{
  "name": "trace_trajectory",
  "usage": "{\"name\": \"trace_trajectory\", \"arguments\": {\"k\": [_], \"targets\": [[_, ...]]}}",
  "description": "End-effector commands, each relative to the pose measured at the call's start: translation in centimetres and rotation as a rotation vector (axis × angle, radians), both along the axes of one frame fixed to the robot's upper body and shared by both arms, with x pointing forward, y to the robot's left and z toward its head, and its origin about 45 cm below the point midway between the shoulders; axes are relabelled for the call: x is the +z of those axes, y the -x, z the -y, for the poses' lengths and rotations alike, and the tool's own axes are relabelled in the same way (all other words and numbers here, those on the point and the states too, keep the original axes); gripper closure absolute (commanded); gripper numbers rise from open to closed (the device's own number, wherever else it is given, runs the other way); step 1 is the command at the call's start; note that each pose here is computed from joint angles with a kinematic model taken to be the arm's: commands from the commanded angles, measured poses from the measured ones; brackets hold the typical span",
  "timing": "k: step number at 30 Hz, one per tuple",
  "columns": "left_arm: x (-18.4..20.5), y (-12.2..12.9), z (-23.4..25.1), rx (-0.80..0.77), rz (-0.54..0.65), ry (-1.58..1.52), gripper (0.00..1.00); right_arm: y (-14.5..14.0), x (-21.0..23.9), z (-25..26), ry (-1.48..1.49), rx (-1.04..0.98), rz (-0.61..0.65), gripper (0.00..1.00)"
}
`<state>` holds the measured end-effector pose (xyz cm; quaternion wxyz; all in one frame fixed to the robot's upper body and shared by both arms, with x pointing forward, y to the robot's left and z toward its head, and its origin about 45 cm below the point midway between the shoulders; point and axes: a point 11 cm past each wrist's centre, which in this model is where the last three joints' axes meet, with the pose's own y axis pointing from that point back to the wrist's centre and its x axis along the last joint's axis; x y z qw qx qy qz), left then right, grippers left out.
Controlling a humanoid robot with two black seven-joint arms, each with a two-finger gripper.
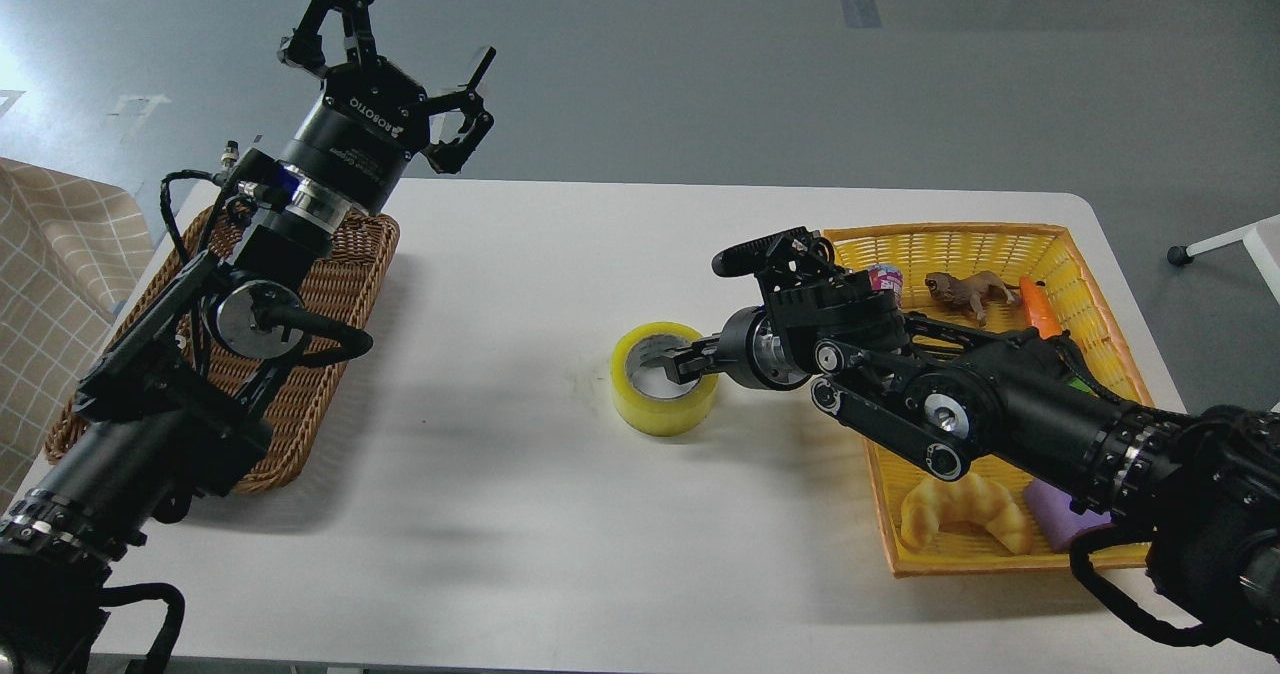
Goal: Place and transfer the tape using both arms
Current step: 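Lower the tape roll onto the table and open the right gripper, then raise the right gripper away from the tape back over the tray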
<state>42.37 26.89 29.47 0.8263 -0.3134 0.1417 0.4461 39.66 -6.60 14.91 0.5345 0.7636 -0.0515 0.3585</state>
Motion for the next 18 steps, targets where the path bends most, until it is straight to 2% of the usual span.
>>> {"name": "trace_trajectory", "arguments": {"k": [1,6,13,18], "targets": [[-0.1,0.0,0.0,-0.001,-0.003,-0.002,0.02,-0.6,1.4,-0.6,-0.020,0.005,0.022,0.04],[-0.1,0.0,0.1,-0.004,-0.003,-0.003,0.02,-0.3,4.8,-3.3,-0.101,0.070,0.067,0.03],[-0.2,0.0,0.3,-0.010,-0.007,-0.007,0.02,-0.7,10.0,0.7,-0.176,0.074,0.159,0.02],[-0.3,0.0,0.4,-0.013,-0.010,-0.014,0.02,-0.5,12.3,3.7,-0.244,0.036,0.171,0.01]]}}
